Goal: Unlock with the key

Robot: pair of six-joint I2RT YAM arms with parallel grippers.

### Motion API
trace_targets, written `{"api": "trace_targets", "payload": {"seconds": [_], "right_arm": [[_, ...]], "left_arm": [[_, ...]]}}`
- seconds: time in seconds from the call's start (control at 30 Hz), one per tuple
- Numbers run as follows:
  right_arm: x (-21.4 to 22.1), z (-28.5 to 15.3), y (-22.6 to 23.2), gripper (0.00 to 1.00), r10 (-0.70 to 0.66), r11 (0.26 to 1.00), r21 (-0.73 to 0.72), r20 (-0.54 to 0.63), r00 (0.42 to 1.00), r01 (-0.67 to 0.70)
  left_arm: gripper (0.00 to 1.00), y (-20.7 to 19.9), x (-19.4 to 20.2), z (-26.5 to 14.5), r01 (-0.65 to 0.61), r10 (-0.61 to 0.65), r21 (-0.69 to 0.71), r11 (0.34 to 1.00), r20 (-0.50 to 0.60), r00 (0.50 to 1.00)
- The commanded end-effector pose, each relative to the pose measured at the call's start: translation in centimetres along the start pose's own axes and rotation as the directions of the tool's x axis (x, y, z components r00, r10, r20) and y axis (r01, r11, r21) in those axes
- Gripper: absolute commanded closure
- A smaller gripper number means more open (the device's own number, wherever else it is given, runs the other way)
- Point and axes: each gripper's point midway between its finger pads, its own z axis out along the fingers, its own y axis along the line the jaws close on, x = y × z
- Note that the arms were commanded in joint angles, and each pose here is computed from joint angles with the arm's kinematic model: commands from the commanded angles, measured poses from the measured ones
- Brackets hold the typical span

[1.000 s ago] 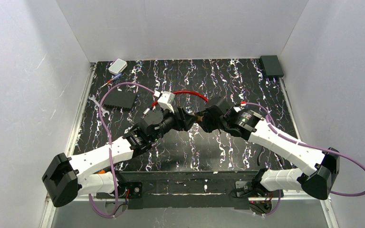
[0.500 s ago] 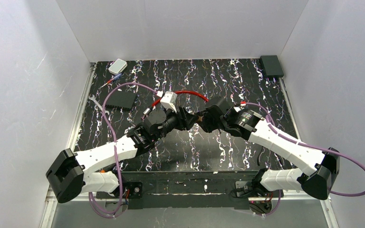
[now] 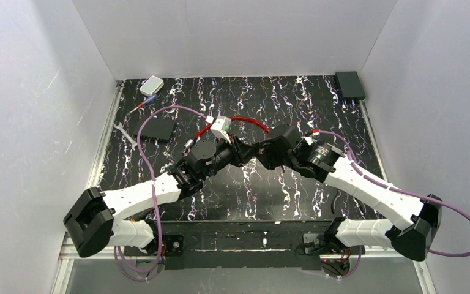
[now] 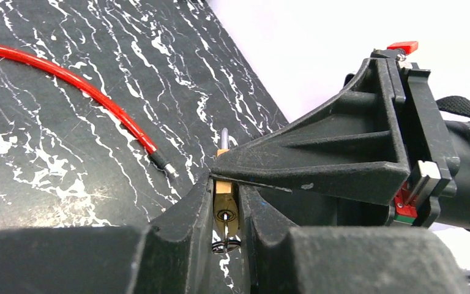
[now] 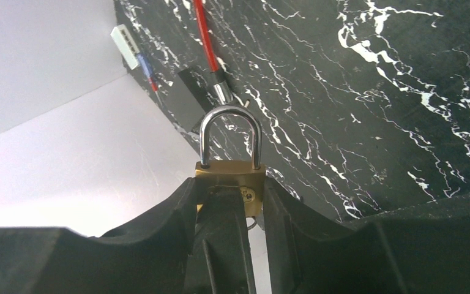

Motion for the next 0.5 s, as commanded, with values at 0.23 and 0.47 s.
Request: {"api": "trace_targets", "payload": {"seconds": [0.23,0.47], "right_arm": [[-1.6,-3.0,3.1,0.21,-0.02,0.981,-0.194,0.038,0.999,0.027],[-1.8,-3.1,2.2,0.02,-0.041,0.983,-0.175,0.042,0.998,0.048]], "left_arm": [[1.0,-0.7,-2.3,-1.0,-0.046,0.045,0.013,0.999,0.066,0.997],[1.0,-1.0,-2.8,-1.8,-0.068,0.066,0.029,0.997,0.082,0.994]]}}
